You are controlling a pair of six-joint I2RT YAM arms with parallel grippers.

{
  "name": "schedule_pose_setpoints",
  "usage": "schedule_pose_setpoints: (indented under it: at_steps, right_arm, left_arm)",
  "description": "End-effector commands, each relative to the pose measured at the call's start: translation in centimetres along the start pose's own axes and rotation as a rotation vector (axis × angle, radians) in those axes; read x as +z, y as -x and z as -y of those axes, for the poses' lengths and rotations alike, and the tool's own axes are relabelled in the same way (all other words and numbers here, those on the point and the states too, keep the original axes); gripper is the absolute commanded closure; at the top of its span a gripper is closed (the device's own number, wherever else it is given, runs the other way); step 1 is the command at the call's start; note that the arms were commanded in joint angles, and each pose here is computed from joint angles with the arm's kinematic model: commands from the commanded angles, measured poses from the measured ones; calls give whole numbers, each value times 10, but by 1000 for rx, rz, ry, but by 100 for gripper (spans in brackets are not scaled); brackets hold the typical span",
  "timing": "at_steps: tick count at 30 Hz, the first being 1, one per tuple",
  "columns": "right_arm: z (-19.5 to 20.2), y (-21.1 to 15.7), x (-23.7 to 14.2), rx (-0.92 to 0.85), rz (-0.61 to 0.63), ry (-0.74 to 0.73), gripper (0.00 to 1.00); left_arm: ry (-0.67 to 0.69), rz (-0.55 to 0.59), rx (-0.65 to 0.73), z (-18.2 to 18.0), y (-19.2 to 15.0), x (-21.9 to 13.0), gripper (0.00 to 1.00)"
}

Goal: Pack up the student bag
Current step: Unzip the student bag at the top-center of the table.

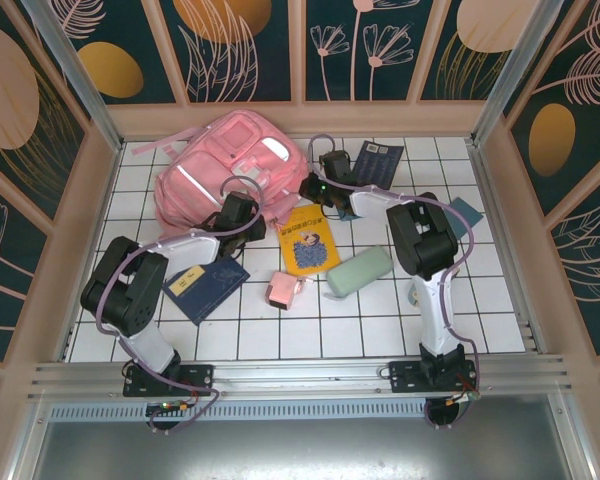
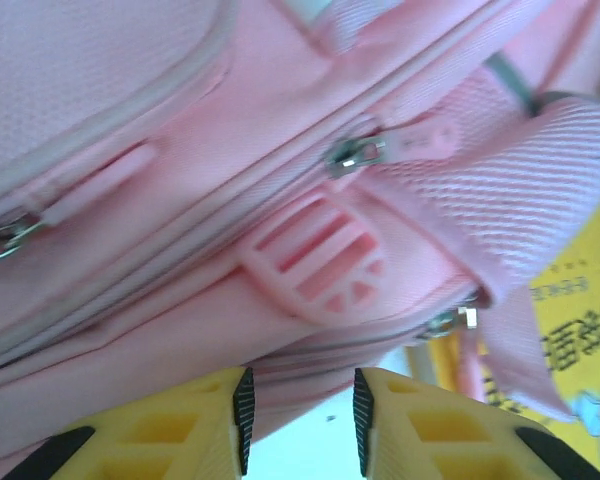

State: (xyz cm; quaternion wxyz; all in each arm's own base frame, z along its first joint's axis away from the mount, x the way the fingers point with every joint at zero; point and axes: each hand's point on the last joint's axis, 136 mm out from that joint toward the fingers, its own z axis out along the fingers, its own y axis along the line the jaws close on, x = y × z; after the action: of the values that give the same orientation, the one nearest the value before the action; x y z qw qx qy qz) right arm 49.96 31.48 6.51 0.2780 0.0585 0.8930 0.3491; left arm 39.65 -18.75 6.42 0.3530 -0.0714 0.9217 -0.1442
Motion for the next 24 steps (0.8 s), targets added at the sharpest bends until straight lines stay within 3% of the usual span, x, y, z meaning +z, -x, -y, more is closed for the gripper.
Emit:
schedule_pose_setpoints:
  at_steps: [1, 5, 8, 13, 17, 24]
  right_arm:
    - [4, 11, 10, -31, 32, -16, 100]
    - [-9, 10, 8, -41, 29, 3, 100]
    - [-22, 7, 8, -50, 16, 28, 100]
    - [-42, -6, 15, -69, -17, 61, 100]
    - [-55, -28, 31, -89, -60, 67, 100]
    - [-27, -27, 40, -86, -50, -24, 100]
  left_arm:
    - [88, 50, 15, -13, 9, 9, 70]
    - [196, 7, 86, -35, 0, 25, 74]
    - [327, -23, 79, -75, -4, 33, 75]
    - [387, 10, 33, -113, 27, 35, 73]
    - [393, 27, 61, -117, 44, 36, 72]
    - [317, 20, 46, -103, 49, 37, 70]
